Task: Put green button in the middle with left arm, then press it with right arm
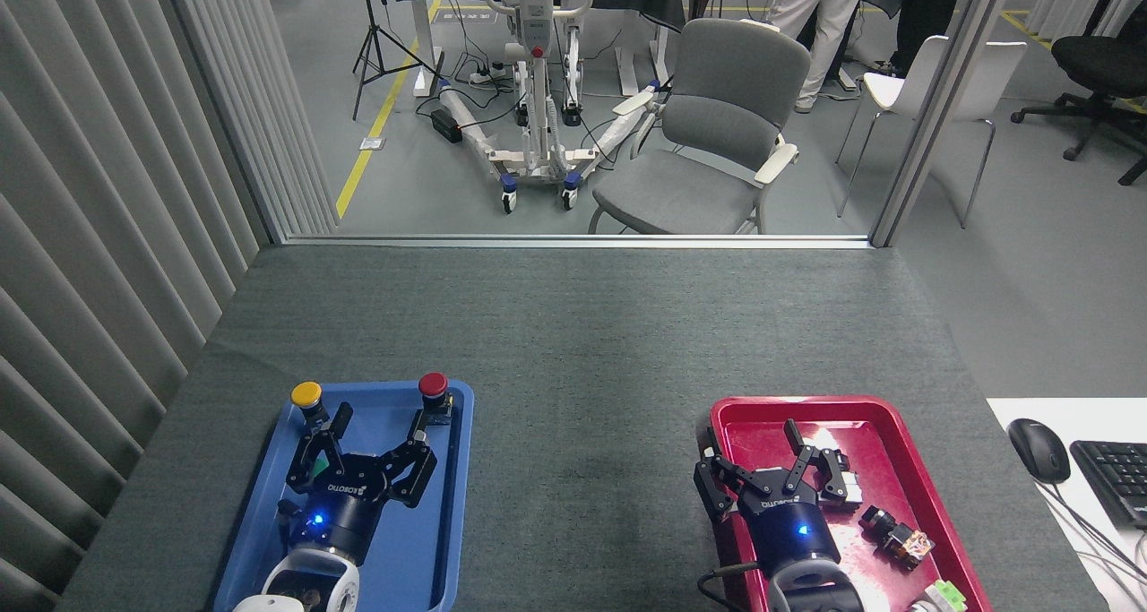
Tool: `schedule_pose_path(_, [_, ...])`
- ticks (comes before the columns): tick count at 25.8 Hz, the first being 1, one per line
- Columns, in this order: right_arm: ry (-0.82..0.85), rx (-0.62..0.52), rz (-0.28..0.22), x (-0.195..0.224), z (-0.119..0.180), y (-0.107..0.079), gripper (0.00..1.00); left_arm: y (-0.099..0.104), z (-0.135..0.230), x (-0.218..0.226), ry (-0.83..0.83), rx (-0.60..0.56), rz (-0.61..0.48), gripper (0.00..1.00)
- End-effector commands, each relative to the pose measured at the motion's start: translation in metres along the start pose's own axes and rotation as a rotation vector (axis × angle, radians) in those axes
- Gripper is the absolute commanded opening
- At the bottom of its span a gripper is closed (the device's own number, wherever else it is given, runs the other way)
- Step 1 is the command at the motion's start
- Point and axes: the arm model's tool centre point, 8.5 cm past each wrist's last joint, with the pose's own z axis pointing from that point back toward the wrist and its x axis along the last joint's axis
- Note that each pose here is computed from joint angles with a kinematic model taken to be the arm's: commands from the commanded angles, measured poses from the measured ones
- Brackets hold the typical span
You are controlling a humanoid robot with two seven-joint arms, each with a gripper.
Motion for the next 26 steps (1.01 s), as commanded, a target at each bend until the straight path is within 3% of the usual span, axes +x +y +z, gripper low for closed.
schedule_pose_path(1, [0.000,-0.006,0.000,-0.0004,-0.0002,-0.0007,1.00,0.0001,-0.0001,0.0002,0.002,0.003,0.000,0.99])
schedule_pose_path(5, [-0.001,0.000,0.001,0.0003,-0.0007,0.0016,0.99,0.0074,-0.0012,0.0022,-0.012,0.055,0.005,0.99])
schedule_pose_path(26, [0.002,0.001,-0.004,0.0010,-0.0019,0.0010,0.99,0.0034,0.0040,0.0025,-0.010,0.045,0.009,0.99])
